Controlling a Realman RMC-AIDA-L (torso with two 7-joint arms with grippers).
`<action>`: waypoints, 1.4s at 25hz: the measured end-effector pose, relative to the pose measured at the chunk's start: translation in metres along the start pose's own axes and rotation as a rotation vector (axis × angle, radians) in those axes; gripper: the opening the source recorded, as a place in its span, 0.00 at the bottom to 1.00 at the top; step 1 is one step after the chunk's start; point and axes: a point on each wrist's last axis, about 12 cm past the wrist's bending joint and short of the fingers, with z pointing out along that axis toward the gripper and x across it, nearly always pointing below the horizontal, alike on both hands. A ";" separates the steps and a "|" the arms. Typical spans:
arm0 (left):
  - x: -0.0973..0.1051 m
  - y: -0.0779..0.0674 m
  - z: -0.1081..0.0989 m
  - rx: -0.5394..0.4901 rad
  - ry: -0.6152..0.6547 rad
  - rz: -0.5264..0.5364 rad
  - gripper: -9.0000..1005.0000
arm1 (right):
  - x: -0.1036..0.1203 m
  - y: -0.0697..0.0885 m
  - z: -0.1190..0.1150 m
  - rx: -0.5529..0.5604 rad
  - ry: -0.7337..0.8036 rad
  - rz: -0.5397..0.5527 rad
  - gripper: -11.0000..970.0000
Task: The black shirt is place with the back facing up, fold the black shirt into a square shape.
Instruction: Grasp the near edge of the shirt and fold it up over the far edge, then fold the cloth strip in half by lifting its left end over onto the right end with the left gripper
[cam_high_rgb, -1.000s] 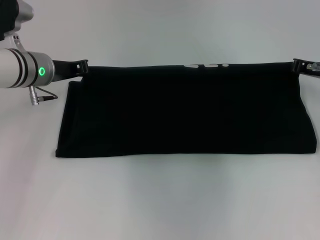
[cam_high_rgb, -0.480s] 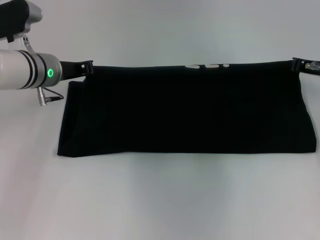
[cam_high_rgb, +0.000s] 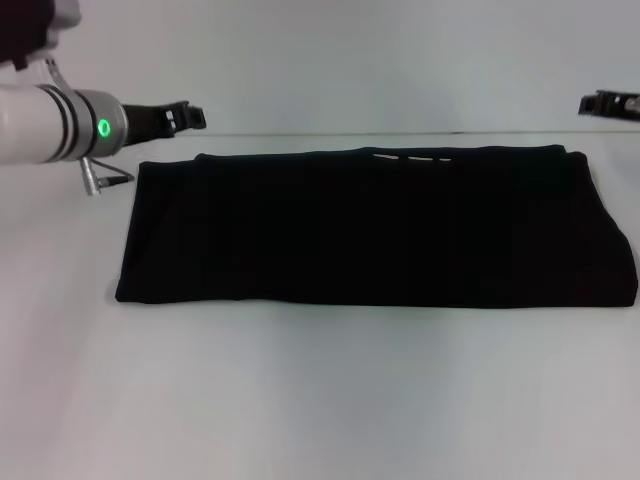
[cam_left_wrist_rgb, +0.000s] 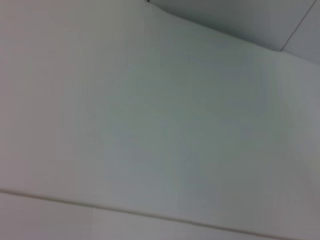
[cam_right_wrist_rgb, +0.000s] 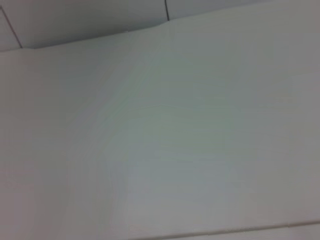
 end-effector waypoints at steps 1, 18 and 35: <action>-0.002 0.000 -0.003 0.014 0.001 -0.012 0.33 | -0.005 -0.002 -0.003 -0.013 0.007 0.004 0.21; 0.062 0.099 -0.115 0.463 0.277 -0.502 0.59 | -0.050 -0.036 -0.067 -0.237 0.235 0.181 0.66; 0.119 0.122 -0.095 0.292 0.278 -0.782 0.65 | -0.047 -0.036 -0.067 -0.237 0.241 0.176 0.97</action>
